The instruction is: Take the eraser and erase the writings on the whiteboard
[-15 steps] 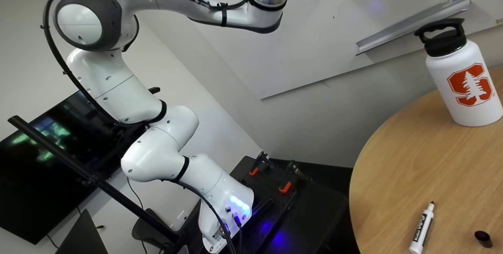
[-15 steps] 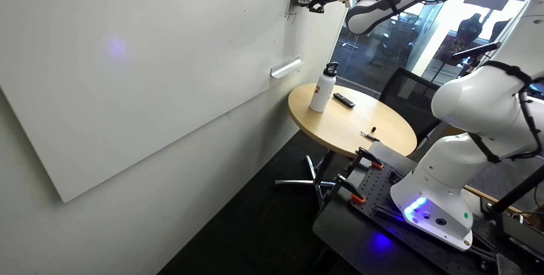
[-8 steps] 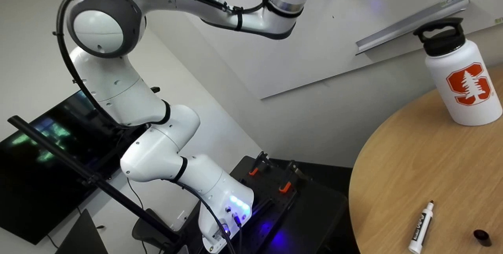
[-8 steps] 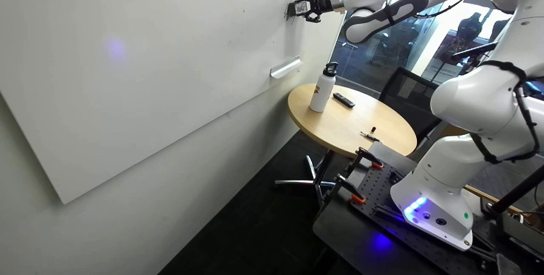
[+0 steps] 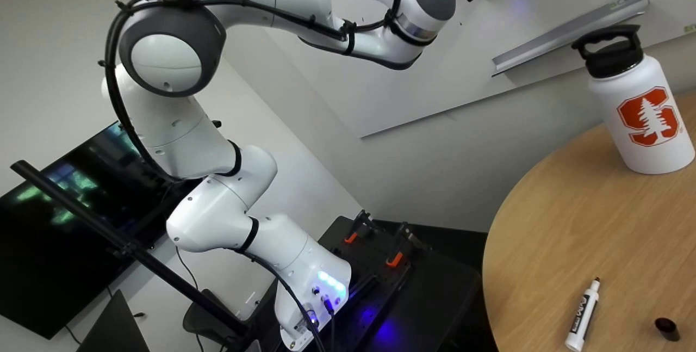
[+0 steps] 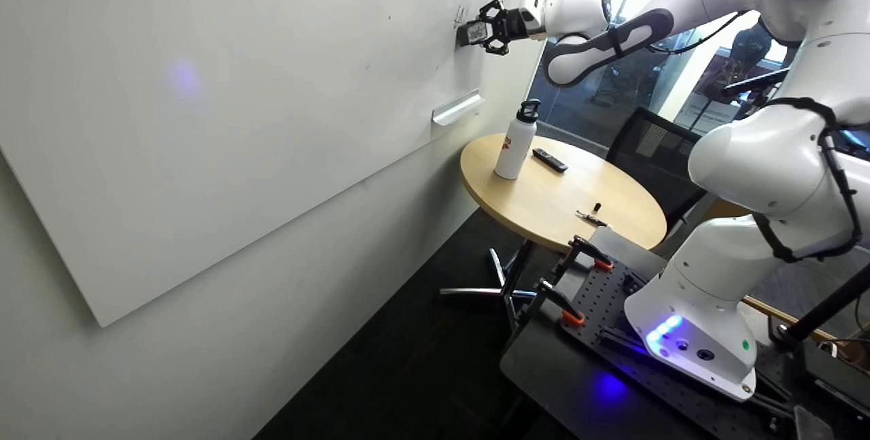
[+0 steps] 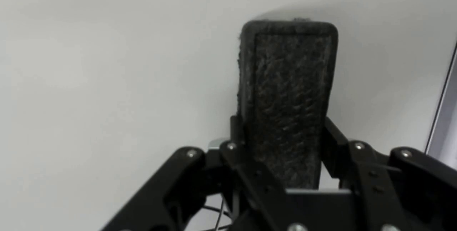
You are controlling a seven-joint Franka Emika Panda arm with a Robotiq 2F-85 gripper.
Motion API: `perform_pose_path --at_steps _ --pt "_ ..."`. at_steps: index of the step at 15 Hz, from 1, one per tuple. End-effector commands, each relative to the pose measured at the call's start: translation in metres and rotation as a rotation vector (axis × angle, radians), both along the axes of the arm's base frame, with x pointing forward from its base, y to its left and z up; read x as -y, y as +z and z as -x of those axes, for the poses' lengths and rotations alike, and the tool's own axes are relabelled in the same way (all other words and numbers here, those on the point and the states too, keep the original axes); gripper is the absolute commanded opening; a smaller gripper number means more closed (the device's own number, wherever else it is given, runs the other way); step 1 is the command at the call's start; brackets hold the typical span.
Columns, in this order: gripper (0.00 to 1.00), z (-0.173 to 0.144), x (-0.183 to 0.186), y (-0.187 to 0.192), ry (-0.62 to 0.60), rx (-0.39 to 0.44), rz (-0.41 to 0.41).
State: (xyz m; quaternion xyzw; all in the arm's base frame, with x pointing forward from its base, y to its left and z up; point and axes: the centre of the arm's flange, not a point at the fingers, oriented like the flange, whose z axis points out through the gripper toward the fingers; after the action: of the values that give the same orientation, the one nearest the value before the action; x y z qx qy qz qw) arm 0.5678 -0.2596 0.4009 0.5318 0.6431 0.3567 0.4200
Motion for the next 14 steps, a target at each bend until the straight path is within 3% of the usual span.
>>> perform_pose_path --at_steps 1,6,14 --pt "0.27 -0.007 -0.025 -0.012 -0.041 0.152 -0.008" --pt "0.27 -0.011 -0.027 0.000 -0.079 0.210 -0.015" --pt "0.27 -0.016 -0.037 0.020 -0.139 0.237 -0.092"
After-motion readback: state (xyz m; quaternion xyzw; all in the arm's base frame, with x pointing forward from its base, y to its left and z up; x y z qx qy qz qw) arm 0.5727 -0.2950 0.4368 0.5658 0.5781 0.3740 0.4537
